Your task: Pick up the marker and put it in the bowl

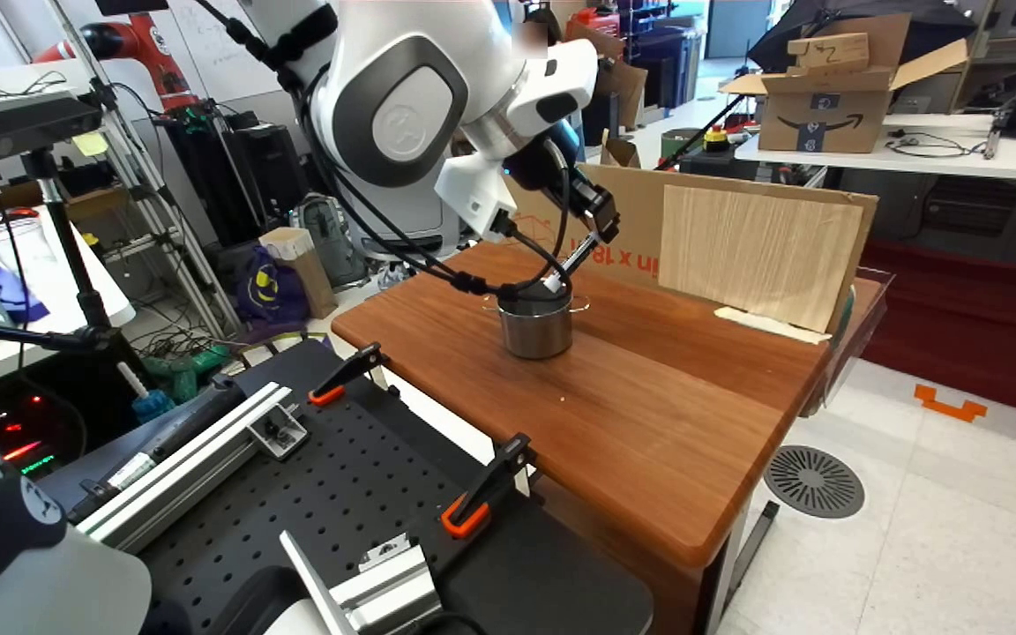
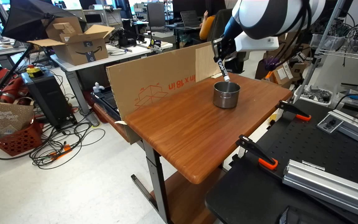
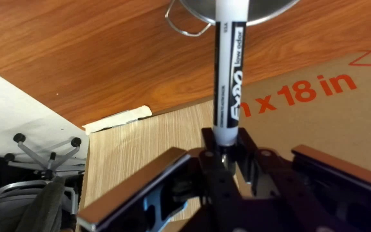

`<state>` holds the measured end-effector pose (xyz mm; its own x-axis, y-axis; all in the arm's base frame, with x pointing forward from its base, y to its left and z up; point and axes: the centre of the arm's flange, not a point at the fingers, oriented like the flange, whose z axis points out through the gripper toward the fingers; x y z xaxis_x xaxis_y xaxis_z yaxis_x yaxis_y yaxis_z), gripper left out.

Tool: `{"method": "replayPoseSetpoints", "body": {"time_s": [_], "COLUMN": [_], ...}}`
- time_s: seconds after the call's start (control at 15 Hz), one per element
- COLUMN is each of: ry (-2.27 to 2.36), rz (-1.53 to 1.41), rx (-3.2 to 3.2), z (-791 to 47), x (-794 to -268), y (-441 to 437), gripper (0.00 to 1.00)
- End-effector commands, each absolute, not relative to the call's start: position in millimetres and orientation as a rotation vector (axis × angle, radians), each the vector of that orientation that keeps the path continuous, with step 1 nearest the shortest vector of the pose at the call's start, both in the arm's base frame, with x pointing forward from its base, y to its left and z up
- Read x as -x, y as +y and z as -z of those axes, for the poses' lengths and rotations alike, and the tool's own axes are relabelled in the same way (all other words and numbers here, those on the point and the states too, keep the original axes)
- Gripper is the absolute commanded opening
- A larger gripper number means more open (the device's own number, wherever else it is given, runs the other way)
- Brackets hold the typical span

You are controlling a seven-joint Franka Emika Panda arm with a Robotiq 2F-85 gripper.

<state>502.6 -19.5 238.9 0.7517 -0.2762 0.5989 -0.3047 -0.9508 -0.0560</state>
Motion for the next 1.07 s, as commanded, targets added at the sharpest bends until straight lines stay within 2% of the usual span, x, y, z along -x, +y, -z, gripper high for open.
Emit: {"method": "replayPoseSetpoints", "body": {"time_s": [0.0,0.33,0.4,0.53,0.87,1.0], "ry": [-0.446,-0.395,-0.387,-0.384,-0.385,-0.388], "rz": [-0.925,-0.846,-0.843,-0.828,-0.806,-0.807], "rx": [-2.882,-2.876,-2.876,-2.879,-2.874,-2.874], "z": [-215,-191,-191,-189,-186,-187], "x": [-498,-493,-494,-494,-494,-494], "y": [-8,0,1,1,-1,-3], "gripper": [0.05,0.05,0.45,0.52,0.90,1.00]}}
